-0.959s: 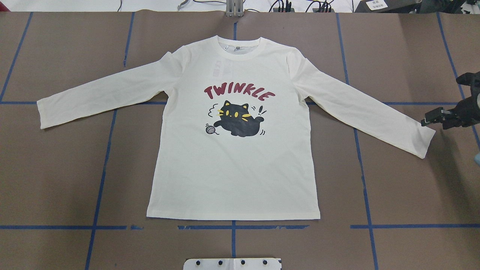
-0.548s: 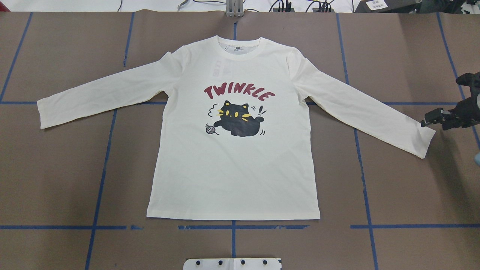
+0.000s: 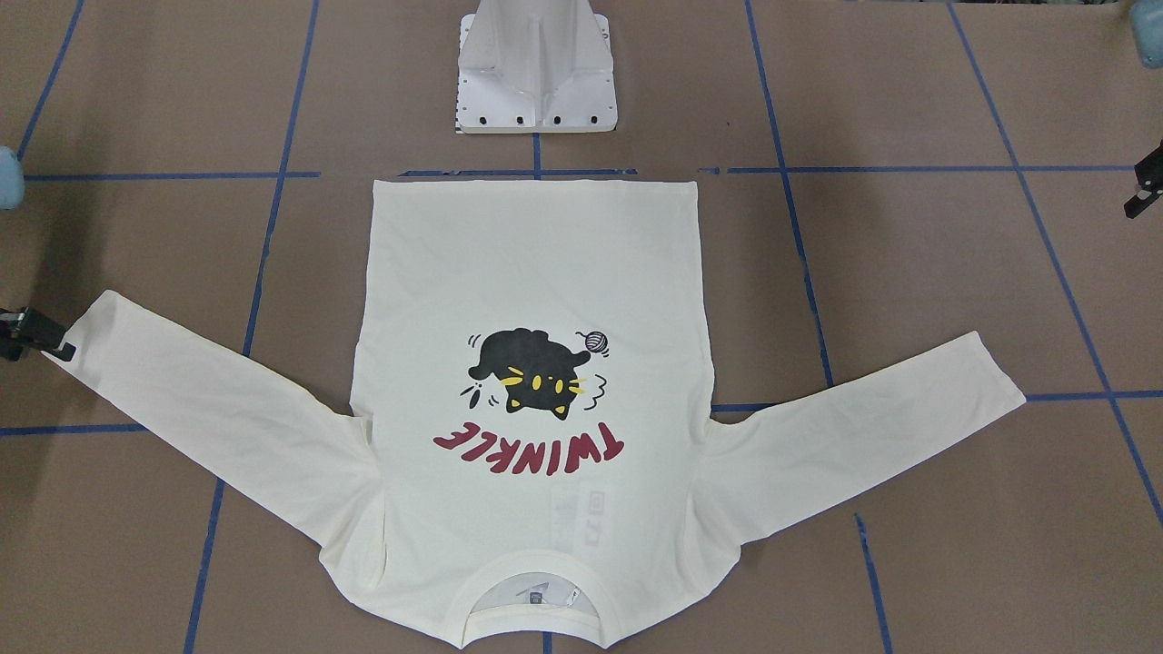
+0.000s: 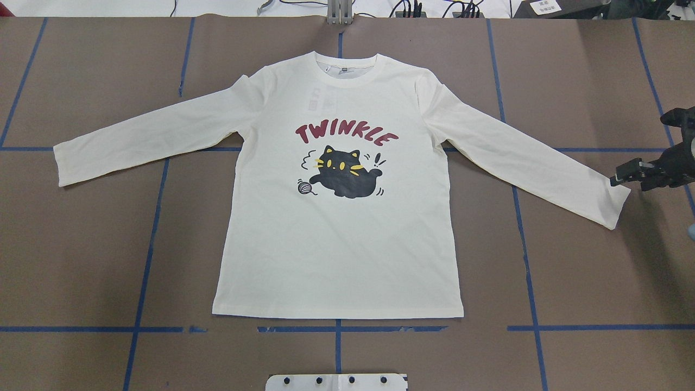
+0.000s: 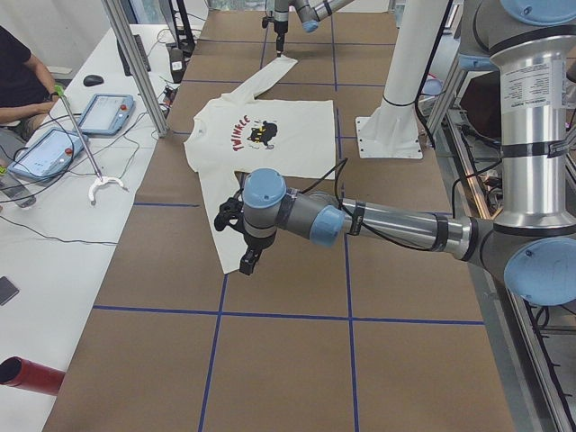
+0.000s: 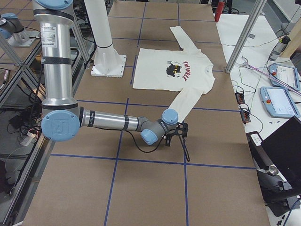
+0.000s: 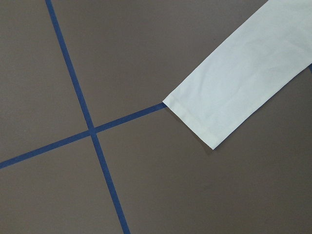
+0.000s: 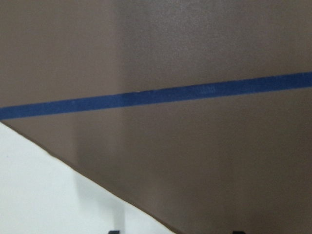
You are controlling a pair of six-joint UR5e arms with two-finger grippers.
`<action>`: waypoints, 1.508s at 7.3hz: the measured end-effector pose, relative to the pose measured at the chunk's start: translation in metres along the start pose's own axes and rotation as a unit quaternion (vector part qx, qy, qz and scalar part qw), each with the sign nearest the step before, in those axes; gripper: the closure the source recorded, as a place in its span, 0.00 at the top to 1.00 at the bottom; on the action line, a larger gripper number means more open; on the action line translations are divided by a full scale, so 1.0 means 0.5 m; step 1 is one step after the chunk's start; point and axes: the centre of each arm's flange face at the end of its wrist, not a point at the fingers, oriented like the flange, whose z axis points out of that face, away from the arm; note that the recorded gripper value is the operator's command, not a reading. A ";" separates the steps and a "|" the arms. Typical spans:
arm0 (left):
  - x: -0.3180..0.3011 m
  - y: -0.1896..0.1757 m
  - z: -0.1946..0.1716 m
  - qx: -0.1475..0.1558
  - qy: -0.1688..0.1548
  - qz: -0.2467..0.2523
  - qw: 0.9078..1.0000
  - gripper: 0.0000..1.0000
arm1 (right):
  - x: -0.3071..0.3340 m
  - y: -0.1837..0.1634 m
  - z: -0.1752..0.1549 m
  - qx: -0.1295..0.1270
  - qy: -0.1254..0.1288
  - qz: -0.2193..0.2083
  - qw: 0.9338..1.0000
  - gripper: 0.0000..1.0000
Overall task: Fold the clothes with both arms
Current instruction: 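Lower the right gripper to the cuff of the sleeve nearest it and grasp, then lift the sleeve with the right gripper and lay it across the shirt front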
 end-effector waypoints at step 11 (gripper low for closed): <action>0.018 0.000 -0.019 0.008 0.000 0.006 1.000 1.00 | -0.236 -0.015 -0.133 -0.003 -0.080 0.021 0.997 0.00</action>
